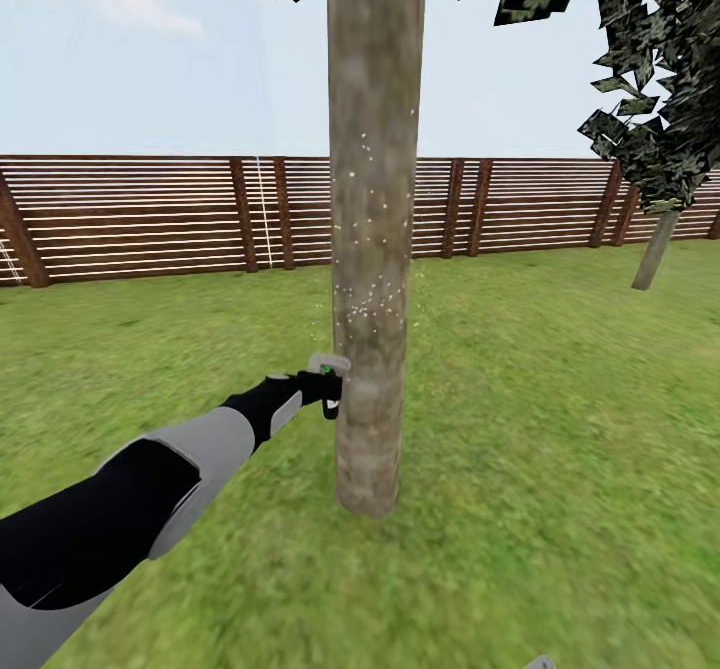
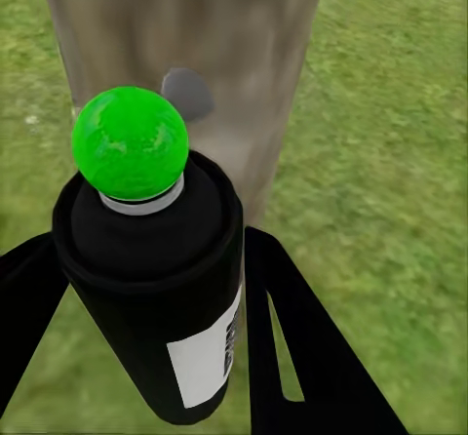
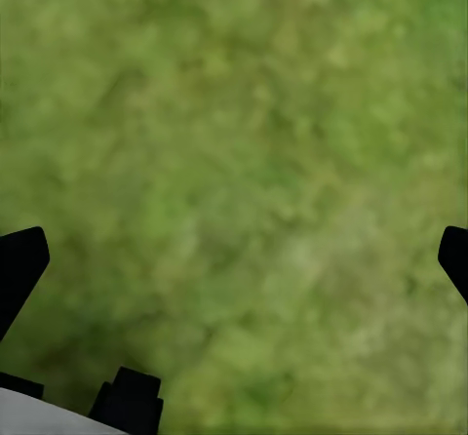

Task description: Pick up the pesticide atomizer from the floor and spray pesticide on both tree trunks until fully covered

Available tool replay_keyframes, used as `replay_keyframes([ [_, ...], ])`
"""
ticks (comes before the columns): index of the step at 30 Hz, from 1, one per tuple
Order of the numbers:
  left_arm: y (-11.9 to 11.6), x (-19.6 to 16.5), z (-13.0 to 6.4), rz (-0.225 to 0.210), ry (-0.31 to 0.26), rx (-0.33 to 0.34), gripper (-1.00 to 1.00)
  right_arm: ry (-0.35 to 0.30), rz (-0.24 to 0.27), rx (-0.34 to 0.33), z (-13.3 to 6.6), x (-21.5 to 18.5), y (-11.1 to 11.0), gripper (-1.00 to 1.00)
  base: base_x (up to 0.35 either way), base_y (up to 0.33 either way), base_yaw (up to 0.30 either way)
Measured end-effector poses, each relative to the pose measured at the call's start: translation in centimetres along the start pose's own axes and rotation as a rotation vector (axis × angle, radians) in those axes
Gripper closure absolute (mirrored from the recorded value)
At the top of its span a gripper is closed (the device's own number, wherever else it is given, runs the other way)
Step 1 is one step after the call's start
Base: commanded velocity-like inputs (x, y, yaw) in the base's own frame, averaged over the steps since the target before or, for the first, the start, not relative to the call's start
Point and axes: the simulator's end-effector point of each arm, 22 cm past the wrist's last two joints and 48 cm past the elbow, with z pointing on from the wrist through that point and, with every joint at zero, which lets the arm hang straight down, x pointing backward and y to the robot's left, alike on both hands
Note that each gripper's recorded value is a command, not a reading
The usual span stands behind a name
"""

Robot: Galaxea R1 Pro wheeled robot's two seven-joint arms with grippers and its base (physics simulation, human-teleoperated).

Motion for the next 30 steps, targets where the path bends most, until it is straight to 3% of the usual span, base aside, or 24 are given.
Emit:
replay_keyframes([
  [15, -0.4, 5.1, 0.3, -0.025, 0.058, 0.007, 1.0, 0.0, 0.0, 0.0, 0.0, 0.0, 0.0, -1.0, 0.0, 0.0, 0.0],
  [21, -0.5, 2.5, 0.3, -0.012, -0.054, 0.01, 1.0, 0.0, 0.0, 0.0, 0.0, 0.0, 0.0, -1.0, 0.0, 0.0, 0.0],
  [25, -0.6, 2.2, 0.3, -0.015, -0.065, 0.011, 1.0, 0.0, 0.0, 0.0, 0.0, 0.0, 0.0, -1.0, 0.0, 0.0, 0.0],
  [26, 0.4, 2.2, 0.1, -0.018, -0.066, -0.001, 1.0, 0.0, 0.0, 0.0, 0.0, 0.0, 0.0, -1.0, 0.0, 0.0, 0.0],
  [28, 4.6, 2.6, -0.7, -0.019, -0.064, -0.055, 1.0, 0.0, 0.0, 0.001, 0.0, 0.0, -0.1, -1.0, 0.0, 0.0, 0.0],
  [30, 6.4, 2.7, -1.2, -0.019, -0.063, -0.05, 1.0, 0.001, 0.0, 0.002, 0.0, 0.0, -0.1, -1.0, 0.0, 0.0, 0.0],
])
